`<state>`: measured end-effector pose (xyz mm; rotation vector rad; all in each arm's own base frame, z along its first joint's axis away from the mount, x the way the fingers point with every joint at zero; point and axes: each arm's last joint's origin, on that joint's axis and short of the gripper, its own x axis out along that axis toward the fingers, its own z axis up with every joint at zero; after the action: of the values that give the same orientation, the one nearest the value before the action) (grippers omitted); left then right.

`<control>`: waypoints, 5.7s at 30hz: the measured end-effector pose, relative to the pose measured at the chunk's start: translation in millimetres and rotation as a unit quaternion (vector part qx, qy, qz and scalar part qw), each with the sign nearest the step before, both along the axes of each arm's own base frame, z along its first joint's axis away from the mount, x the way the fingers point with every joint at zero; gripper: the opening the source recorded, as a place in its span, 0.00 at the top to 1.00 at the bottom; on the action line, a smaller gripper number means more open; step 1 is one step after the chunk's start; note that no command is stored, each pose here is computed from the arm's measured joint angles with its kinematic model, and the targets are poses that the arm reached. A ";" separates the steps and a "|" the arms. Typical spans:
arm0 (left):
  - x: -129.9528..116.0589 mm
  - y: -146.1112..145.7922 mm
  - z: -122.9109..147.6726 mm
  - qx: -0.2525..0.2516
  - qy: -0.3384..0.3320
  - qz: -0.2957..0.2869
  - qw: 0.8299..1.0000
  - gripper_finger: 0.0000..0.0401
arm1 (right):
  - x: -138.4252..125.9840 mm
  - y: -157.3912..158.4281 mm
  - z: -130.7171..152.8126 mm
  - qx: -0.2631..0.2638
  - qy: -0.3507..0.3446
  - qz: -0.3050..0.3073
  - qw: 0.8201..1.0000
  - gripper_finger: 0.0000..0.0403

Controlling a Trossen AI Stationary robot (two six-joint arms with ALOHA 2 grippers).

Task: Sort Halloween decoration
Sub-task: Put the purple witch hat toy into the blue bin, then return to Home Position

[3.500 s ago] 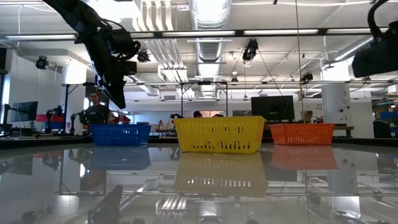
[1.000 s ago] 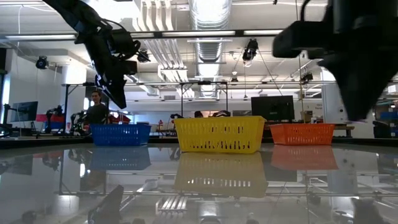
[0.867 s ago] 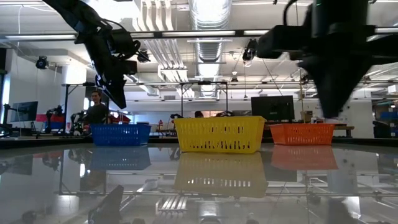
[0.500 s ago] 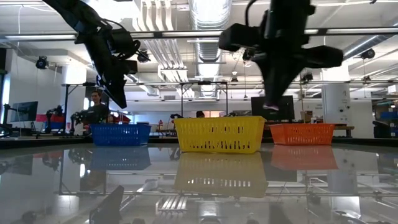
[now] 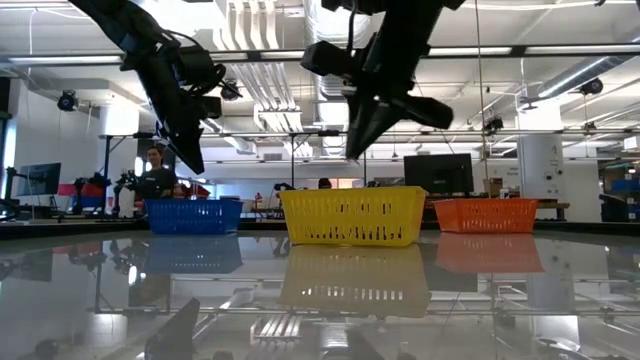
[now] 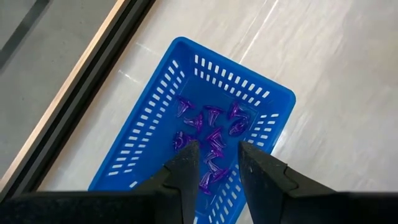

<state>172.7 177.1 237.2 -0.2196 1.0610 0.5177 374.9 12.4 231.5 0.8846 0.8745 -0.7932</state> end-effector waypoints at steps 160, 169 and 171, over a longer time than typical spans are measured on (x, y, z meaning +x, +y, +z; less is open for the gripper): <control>-106.6 -121.1 76.8 0.088 -0.312 -0.074 0.943 0.77 | -100.1 -34.3 266.6 -0.265 -0.130 0.267 0.918 0.84; -114.5 -129.8 79.7 0.115 -0.336 -0.073 0.932 0.77 | -124.4 -22.5 238.8 -0.291 -0.190 0.318 0.882 0.84; -115.6 -130.9 82.4 0.119 -0.339 -0.071 0.930 0.77 | -128.9 -21.4 225.7 -0.284 -0.205 0.328 0.877 0.84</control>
<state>57.1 46.2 319.7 -0.0910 0.3292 0.3883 246.0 -9.0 457.1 0.1762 0.4600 -0.2134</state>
